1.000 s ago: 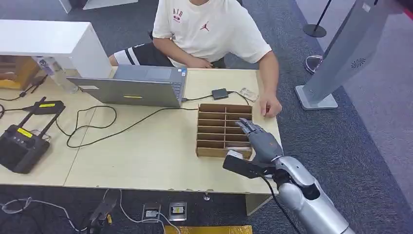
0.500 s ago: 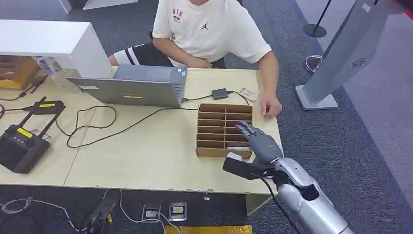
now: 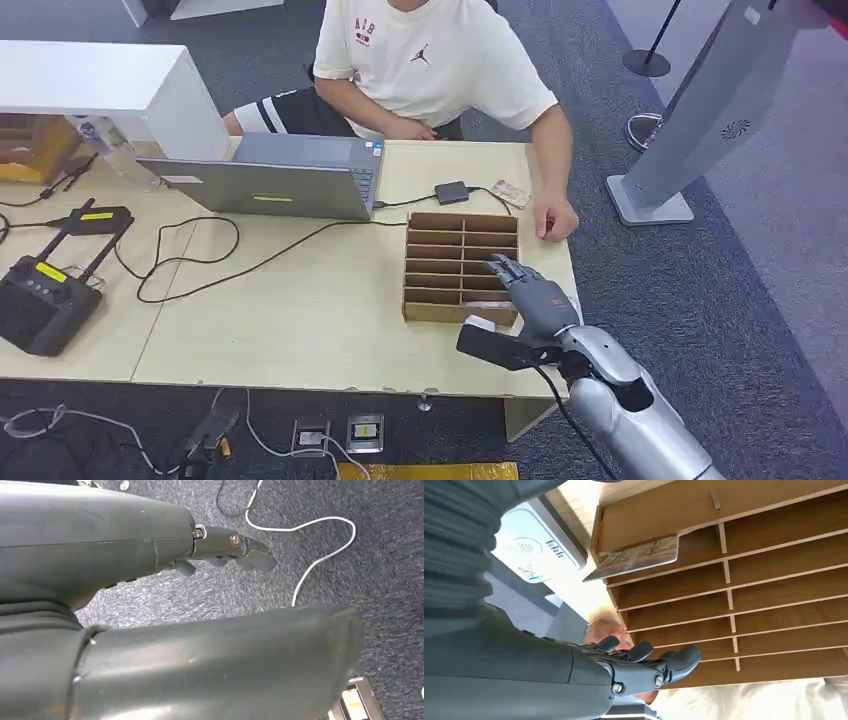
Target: Pass the card to the sensor for recognition and then transmit it.
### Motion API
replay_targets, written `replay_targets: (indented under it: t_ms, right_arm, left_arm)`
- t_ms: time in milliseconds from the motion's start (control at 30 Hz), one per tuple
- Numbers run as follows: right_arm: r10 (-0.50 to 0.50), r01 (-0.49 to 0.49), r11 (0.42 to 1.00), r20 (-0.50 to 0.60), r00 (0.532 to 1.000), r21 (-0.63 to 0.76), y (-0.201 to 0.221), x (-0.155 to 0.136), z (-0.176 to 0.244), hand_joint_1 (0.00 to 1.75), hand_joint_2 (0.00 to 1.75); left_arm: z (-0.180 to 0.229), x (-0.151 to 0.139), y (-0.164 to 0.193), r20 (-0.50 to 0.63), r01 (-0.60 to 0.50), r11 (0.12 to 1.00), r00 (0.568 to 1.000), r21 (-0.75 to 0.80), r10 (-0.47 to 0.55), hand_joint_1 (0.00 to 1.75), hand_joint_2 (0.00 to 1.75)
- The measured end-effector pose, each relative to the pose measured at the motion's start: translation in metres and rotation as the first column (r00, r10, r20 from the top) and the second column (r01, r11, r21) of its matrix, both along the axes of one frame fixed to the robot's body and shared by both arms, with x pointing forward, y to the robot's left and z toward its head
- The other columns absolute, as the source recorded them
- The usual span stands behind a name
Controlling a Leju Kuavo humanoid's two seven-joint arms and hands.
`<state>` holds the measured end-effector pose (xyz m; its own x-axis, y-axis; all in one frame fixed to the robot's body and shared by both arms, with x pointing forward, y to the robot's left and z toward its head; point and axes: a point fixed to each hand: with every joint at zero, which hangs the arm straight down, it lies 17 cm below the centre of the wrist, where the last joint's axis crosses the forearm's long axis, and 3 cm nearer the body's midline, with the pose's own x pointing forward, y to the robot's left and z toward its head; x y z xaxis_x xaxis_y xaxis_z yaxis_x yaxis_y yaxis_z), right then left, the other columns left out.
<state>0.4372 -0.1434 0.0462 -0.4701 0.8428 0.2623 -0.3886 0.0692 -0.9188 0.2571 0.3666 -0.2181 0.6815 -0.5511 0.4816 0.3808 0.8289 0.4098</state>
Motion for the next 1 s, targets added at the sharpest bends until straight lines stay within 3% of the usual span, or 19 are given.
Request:
replay_targets:
  t_ms: [433, 467, 500, 533, 1000]
  right_arm:
    - [0.002, -0.002, 1.000, -0.017, 1.000, -0.012, -0.001, -0.001, -0.005, 0.09, 1.75]
    - [0.003, -0.003, 1.000, -0.021, 1.000, -0.014, -0.001, -0.002, -0.005, 0.33, 1.75]
    - [0.004, -0.004, 1.000, -0.022, 1.000, -0.015, -0.001, -0.002, -0.006, 0.33, 1.75]
    - [0.009, -0.010, 1.000, -0.039, 0.999, -0.025, -0.001, -0.004, -0.009, 1.69, 1.75]
    - [0.016, -0.020, 0.998, -0.064, 0.998, -0.057, 0.001, -0.002, -0.012, 1.75, 1.75]
  left_arm:
    - [0.000, 0.000, 0.000, 0.001, -0.001, 1.000, 1.000, 0.001, 0.001, 0.00, 0.00]
    - [0.000, 0.000, 0.000, 0.000, -0.001, 1.000, 1.000, 0.001, 0.001, 0.00, 0.00]
    - [0.000, 0.000, 0.000, 0.000, -0.001, 1.000, 1.000, 0.001, 0.001, 0.00, 0.00]
    - [0.000, 0.000, 0.000, -0.002, -0.001, 1.000, 1.000, 0.001, 0.001, 0.00, 0.00]
    - [-0.002, -0.004, 0.002, -0.014, -0.009, 1.000, 1.000, 0.001, 0.009, 0.00, 0.00]
